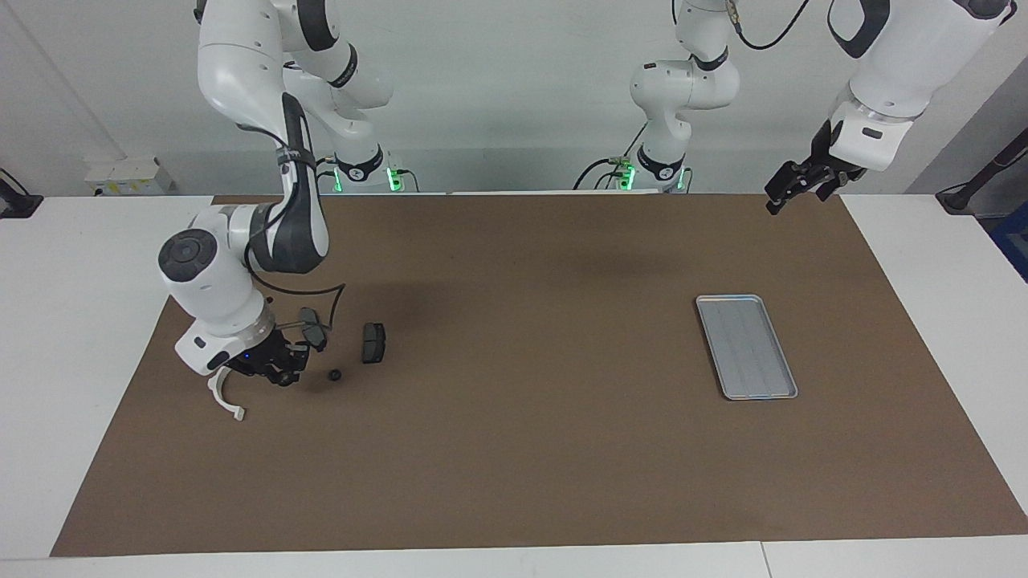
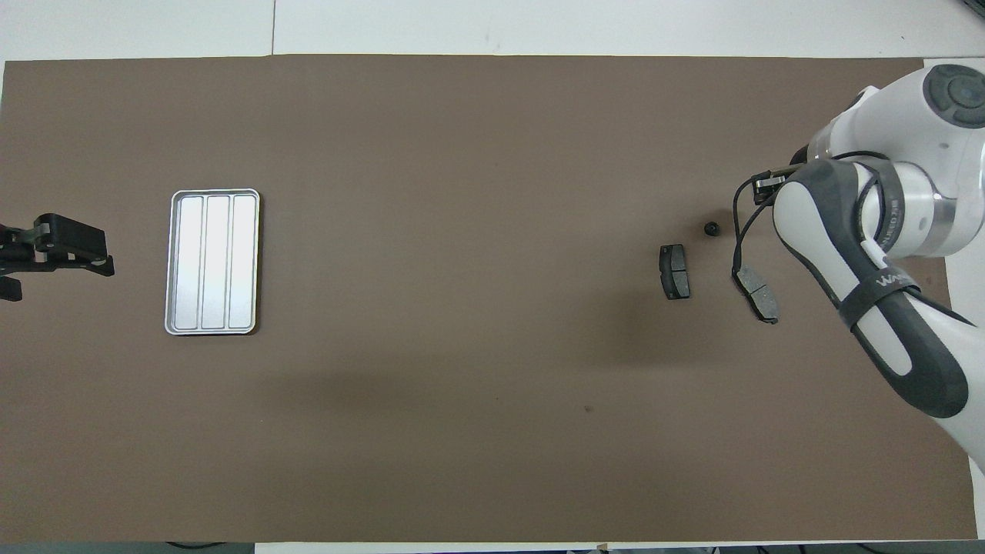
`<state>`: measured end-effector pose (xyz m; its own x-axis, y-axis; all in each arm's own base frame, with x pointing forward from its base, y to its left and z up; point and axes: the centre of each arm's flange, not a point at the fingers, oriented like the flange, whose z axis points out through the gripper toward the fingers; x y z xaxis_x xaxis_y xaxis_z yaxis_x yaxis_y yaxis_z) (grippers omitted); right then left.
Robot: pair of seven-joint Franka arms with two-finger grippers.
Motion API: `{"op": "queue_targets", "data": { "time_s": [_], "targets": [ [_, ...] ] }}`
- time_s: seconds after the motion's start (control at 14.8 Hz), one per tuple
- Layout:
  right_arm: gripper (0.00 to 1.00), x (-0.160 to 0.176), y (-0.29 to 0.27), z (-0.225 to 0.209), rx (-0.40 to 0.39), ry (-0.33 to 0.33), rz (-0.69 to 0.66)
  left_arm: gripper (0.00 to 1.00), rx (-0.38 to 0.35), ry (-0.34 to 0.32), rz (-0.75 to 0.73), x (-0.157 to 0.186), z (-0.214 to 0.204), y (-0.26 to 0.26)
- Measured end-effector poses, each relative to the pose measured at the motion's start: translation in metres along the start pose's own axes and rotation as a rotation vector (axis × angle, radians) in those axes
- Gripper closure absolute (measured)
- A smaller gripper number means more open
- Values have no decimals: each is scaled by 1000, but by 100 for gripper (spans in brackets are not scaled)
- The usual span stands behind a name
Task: Pick bearing gear from pile to tray
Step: 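Carry the bearing to the table center and release it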
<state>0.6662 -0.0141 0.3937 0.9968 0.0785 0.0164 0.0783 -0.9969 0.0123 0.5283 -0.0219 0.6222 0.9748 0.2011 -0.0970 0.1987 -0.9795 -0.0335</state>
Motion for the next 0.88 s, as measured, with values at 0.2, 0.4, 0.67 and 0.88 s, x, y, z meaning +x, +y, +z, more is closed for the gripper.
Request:
{"op": "queue_targets", "data": {
  "time_s": [0.2,0.4,0.67,0.88],
  "targets": [
    [65,10,-55,-73,29,17,71,0,0,0,0,0,0,0],
    [65,8,-143,-90,41,12,121,0,0,0,0,0,0,0],
    [65,-18,-274,-71,36,-25,124,0,0,0,0,0,0,0],
    [65,-40,-331,-44,34,-34,110,0,0,0,0,0,0,0]
  ]
}}
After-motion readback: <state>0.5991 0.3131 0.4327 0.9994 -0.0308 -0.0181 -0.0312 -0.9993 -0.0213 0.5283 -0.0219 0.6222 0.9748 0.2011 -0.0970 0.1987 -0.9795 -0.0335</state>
